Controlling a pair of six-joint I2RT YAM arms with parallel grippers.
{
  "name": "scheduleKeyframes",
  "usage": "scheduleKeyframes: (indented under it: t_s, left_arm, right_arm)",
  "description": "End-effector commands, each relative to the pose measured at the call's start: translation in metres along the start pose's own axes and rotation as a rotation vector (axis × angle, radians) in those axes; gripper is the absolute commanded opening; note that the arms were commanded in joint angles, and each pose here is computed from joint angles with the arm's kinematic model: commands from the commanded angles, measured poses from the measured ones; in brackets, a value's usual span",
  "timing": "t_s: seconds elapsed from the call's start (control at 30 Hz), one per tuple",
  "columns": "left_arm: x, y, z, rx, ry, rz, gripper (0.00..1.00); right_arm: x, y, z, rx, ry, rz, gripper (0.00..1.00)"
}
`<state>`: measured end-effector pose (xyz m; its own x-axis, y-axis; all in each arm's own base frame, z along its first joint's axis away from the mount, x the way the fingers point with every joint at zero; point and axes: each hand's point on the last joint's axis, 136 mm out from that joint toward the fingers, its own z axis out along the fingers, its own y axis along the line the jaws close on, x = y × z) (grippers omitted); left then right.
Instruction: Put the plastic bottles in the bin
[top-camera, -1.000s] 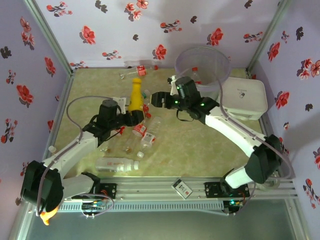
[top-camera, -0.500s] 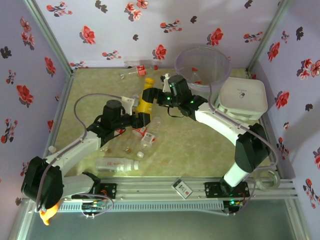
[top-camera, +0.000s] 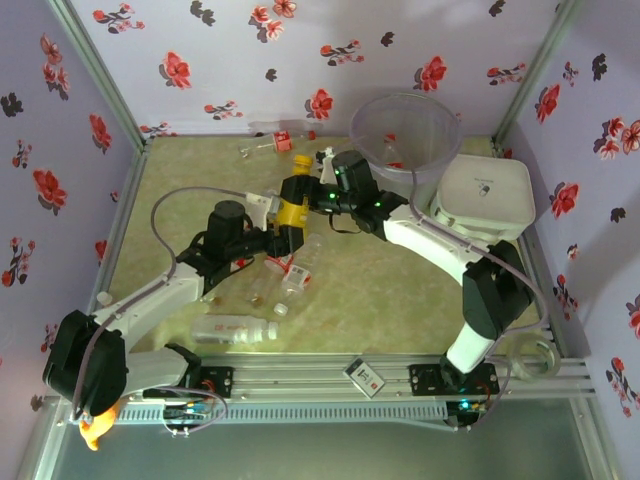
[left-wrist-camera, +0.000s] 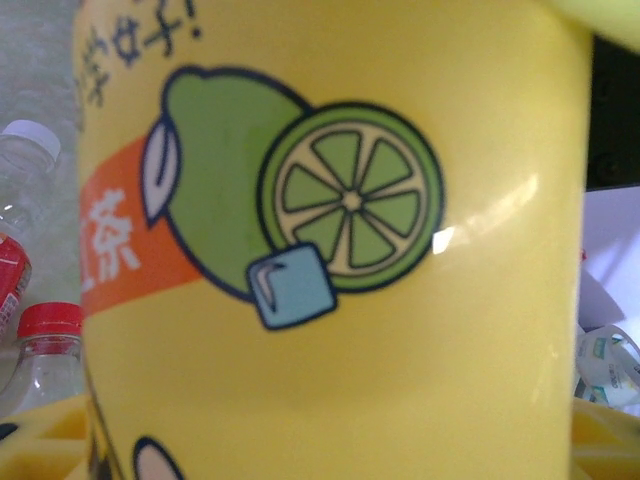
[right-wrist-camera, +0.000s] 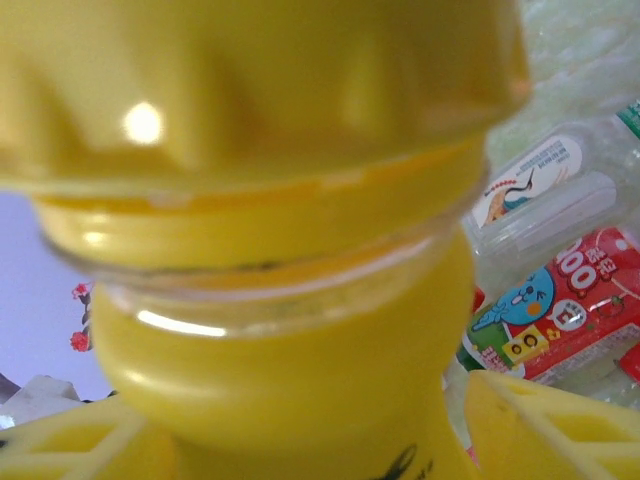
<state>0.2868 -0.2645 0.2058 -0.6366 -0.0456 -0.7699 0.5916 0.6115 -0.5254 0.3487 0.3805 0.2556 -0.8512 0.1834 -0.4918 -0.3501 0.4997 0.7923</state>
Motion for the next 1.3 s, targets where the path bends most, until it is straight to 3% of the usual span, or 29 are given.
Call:
scheduleKeyframes:
  t_s: [0.0, 0.07, 0.17, 0.27, 0.4, 0.8, 1.07, 1.27]
  left_arm:
    - [-0.02, -0.011, -0.002, 0.03, -0.085, 0.07, 0.0]
    - [-0.02, -0.011, -0.002, 0.026, -0.088, 0.072, 0.1]
    - [-0.021, -0.011, -0.004, 0.024, -0.092, 0.073, 0.34]
    - [-0.02, -0.011, -0.006, 0.018, -0.091, 0.073, 0.69]
    - [-0.017, -0.012, -0.014, 0.008, -0.08, 0.086, 0.98]
    - [0.013, 0.002, -0.056, -0.123, 0.023, 0.075, 1.0]
    - [0.024, 0.057, -0.089, -0.415, 0.091, -0.055, 1.0]
    - [0.036, 0.106, -0.114, -0.601, 0.158, -0.21, 1.0]
  right_arm:
    - [-0.007, 0.0, -0.002, 0.005, -0.013, 0.008, 0.6]
    - [-0.008, -0.001, -0.004, 0.017, -0.018, 0.004, 0.59]
    - [-0.011, -0.002, -0.006, 0.023, -0.023, -0.004, 0.57]
    - [-0.015, 0.001, -0.008, 0.034, -0.028, -0.029, 0.55]
    - [-0.028, 0.006, -0.015, 0.067, -0.045, -0.088, 0.53]
    - [-0.109, 0.05, -0.055, 0.117, -0.172, -0.324, 0.5]
    - [-0.179, 0.077, -0.135, 0.236, -0.393, -0.495, 0.45]
    - [-0.225, 0.056, -0.196, 0.368, -0.538, -0.516, 0.4]
